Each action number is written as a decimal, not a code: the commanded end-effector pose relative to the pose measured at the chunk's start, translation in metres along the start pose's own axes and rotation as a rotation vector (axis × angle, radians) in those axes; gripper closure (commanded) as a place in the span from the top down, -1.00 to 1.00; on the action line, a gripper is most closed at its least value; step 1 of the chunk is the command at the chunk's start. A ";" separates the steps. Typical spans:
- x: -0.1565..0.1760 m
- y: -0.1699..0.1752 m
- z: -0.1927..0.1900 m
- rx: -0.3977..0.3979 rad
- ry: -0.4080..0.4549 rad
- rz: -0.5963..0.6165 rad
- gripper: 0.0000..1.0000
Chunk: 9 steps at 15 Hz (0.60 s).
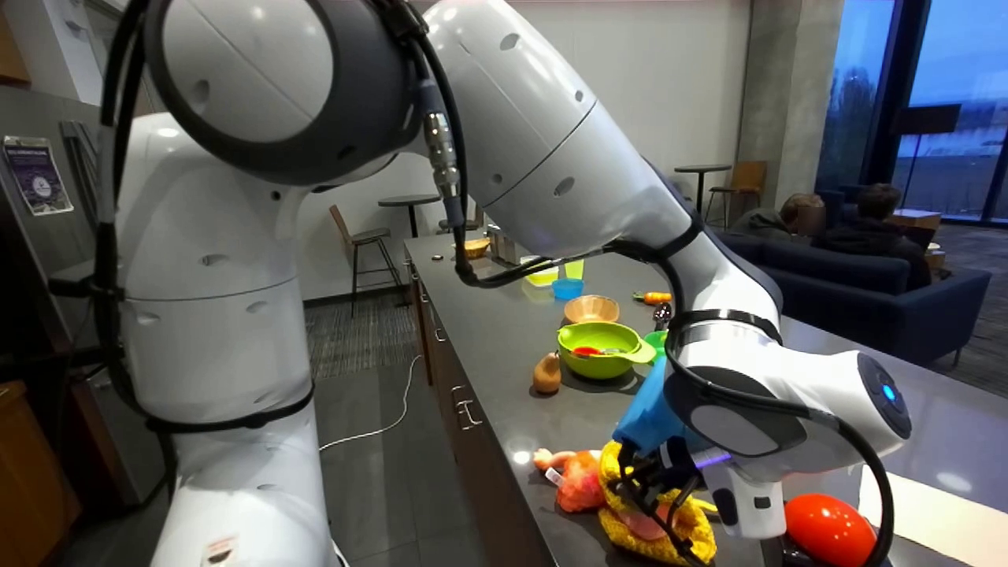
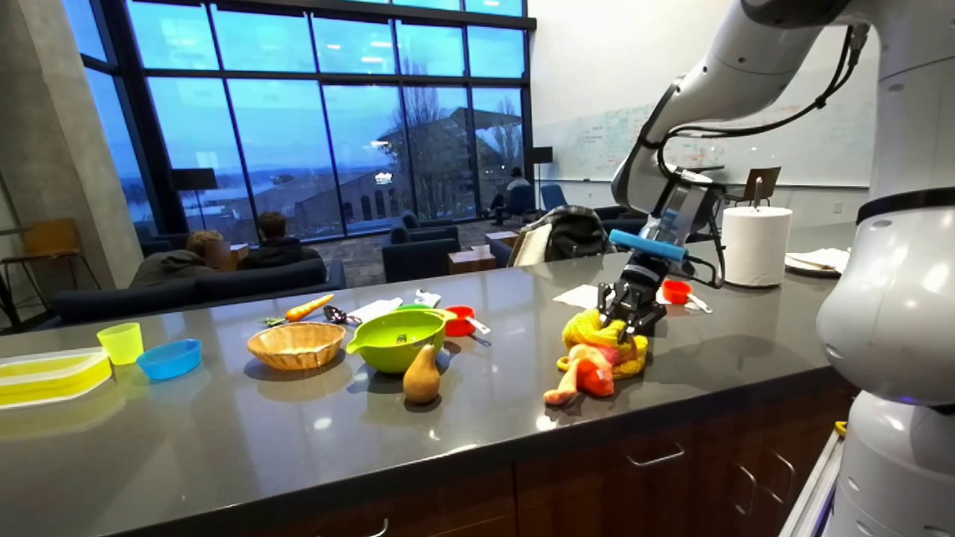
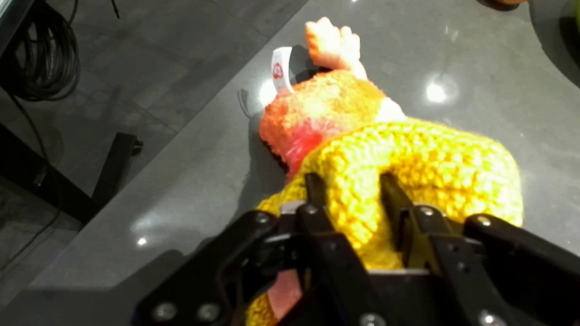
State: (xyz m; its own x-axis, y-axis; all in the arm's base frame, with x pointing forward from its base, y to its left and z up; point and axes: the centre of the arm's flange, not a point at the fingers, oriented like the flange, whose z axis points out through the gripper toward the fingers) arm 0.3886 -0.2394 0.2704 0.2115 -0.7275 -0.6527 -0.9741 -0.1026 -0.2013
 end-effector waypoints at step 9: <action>-0.008 -0.026 -0.016 -0.065 0.118 -0.086 1.00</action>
State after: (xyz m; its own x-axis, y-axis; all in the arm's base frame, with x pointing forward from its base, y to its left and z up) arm 0.4033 -0.2404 0.2794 0.2632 -0.7635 -0.5897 -0.9631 -0.1728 -0.2061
